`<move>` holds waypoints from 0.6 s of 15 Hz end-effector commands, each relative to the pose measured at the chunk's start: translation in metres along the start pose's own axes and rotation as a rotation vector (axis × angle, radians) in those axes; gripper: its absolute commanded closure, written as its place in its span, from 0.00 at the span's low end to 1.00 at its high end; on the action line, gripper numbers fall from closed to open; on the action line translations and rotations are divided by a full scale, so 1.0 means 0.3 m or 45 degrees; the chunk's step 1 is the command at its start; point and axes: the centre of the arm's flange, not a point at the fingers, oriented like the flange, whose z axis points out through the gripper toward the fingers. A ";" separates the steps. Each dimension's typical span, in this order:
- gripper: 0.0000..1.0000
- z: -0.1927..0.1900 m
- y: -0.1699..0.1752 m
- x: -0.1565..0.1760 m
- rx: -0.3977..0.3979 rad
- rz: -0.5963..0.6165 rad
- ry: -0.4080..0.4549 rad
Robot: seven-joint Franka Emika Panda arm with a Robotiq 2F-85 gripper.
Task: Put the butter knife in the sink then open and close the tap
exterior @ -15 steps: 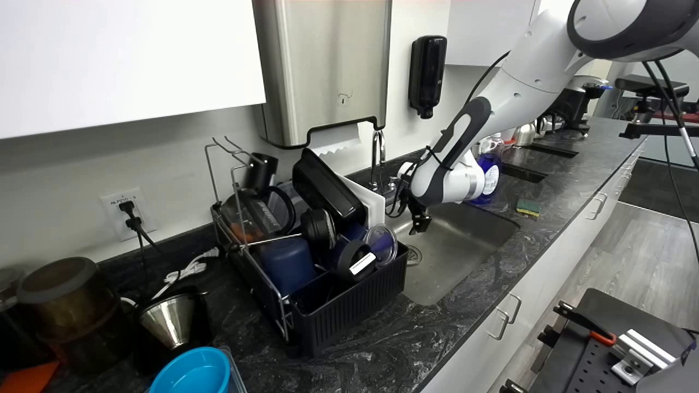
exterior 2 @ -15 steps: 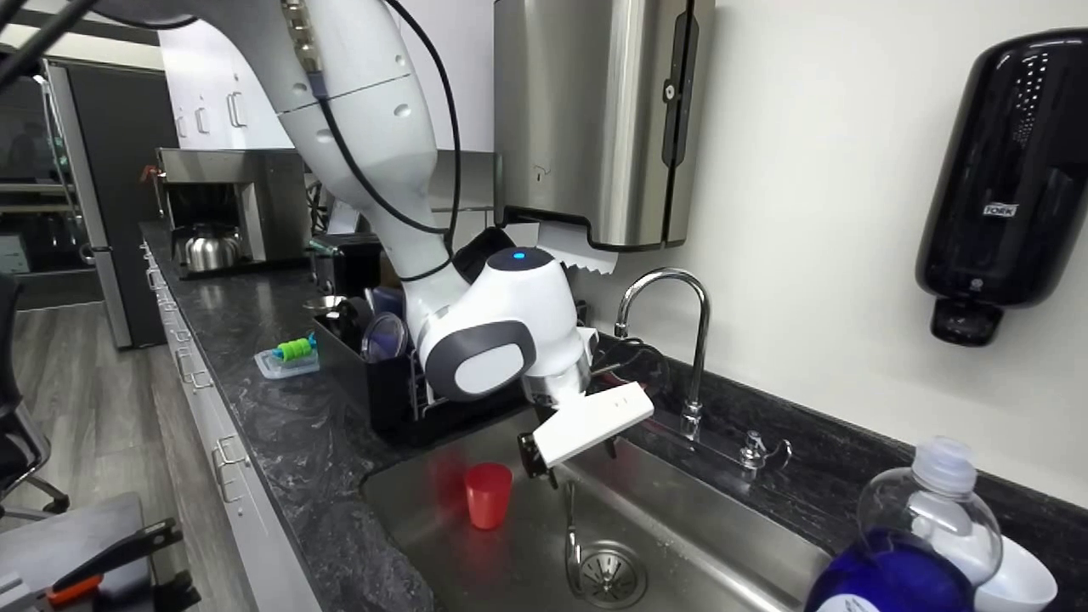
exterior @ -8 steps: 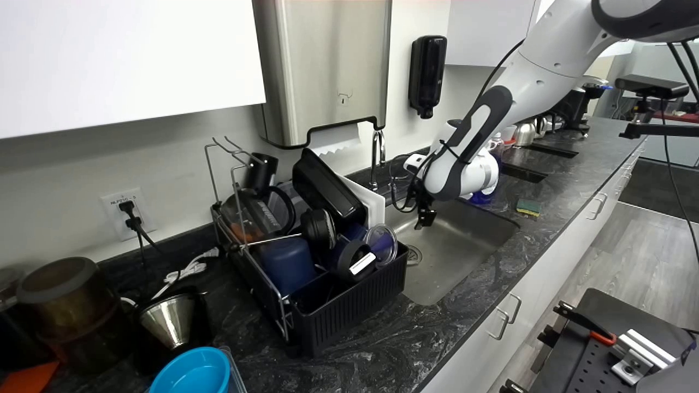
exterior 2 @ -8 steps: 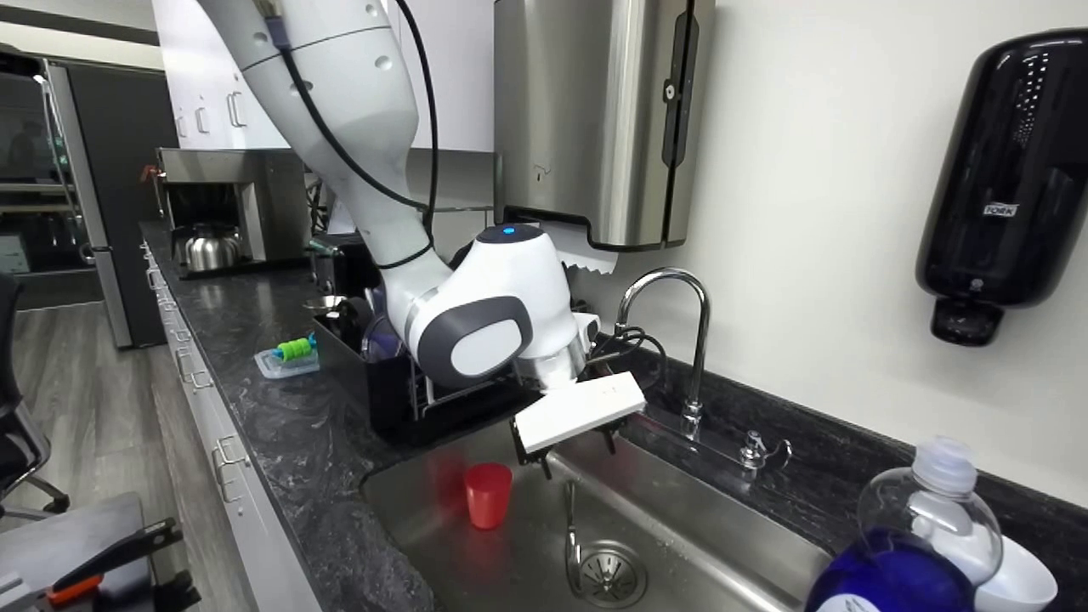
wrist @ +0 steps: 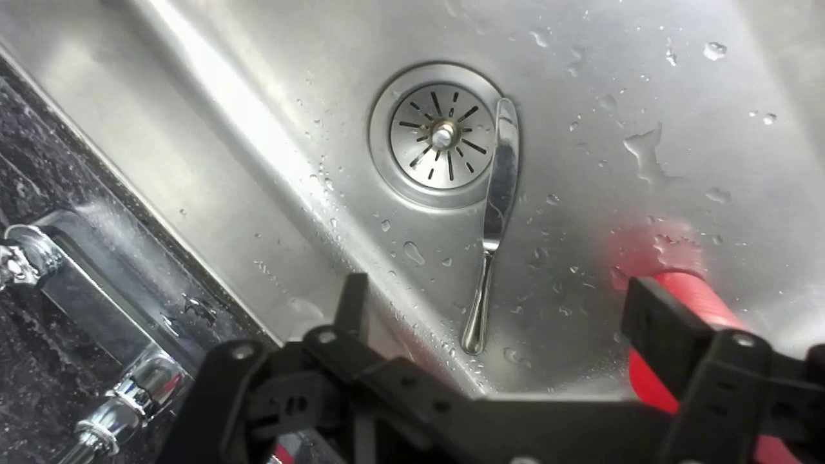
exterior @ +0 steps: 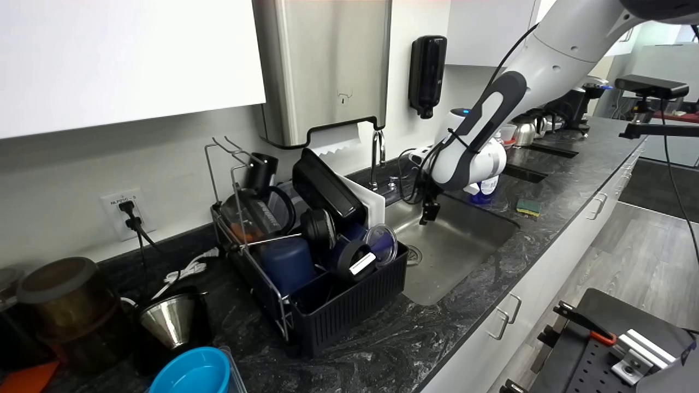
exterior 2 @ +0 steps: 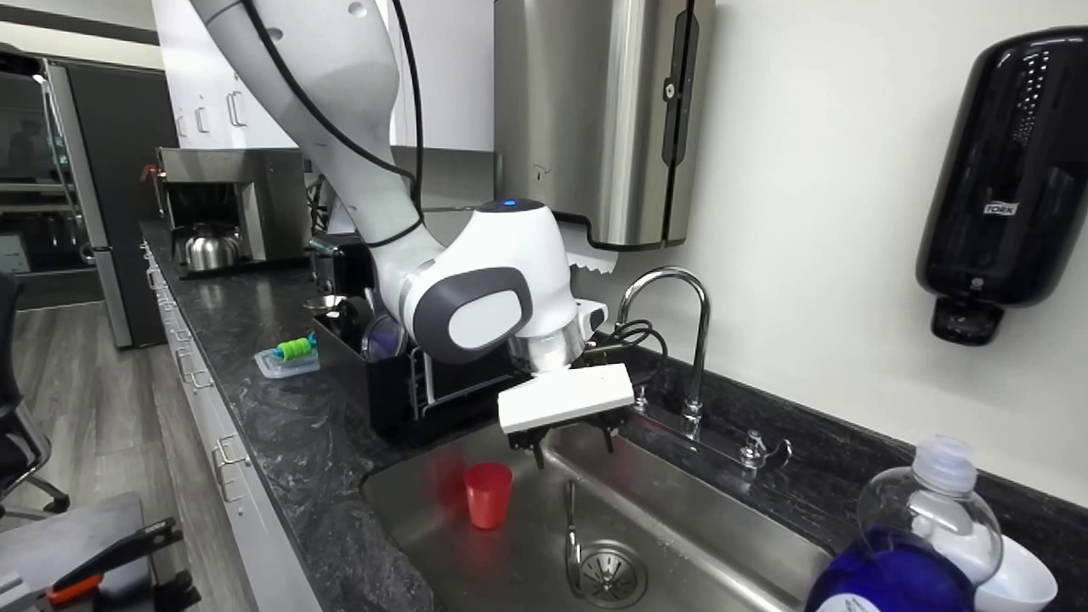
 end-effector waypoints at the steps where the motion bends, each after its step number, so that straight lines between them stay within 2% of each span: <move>1: 0.00 -0.071 -0.019 -0.002 0.029 0.067 -0.048; 9: 0.00 -0.227 -0.049 0.000 0.050 0.208 -0.078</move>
